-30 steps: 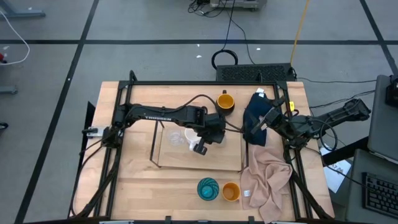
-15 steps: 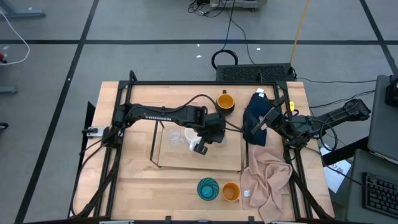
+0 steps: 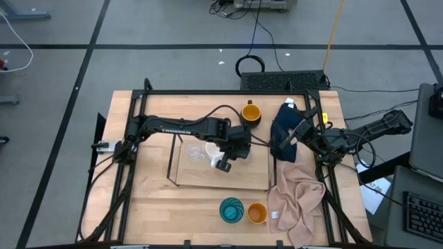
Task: Stack small to large cups/mugs on shelf
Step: Put the white cup on the shelf
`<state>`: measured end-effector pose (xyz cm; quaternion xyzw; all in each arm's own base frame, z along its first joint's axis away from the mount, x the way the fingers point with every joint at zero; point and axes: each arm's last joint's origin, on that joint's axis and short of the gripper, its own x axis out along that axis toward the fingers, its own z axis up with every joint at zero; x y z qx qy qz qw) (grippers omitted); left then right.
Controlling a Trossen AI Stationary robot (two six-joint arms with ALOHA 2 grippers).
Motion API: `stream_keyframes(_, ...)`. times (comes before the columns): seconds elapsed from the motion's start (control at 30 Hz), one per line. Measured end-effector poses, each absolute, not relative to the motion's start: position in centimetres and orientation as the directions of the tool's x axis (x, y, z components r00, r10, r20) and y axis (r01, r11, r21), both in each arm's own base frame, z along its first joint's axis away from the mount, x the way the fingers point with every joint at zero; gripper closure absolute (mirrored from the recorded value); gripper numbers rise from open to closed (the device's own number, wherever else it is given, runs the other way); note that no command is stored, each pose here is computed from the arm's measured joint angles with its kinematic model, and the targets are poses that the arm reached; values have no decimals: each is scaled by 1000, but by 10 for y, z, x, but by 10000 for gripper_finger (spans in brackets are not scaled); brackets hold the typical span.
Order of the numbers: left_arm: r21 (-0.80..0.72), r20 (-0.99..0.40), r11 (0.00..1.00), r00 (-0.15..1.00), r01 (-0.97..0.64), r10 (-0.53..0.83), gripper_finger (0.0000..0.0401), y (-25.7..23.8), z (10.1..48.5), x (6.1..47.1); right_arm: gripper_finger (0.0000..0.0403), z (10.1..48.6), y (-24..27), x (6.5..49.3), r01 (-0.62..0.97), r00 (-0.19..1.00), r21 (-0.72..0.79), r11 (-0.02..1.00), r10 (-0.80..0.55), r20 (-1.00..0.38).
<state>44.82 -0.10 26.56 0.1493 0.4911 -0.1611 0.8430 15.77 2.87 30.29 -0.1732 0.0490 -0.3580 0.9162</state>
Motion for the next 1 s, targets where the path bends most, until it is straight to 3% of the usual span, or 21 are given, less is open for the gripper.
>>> stream_keyframes(0.3,91,-877,912,466,401,-118,337,-1,266,448,90,303,29,158,639,739,-352,684,-673,34)
stream_keyframes(1.0,81,-877,911,463,405,-128,333,-1,266,448,90,303,29,158,639,739,-352,684,-673,34)
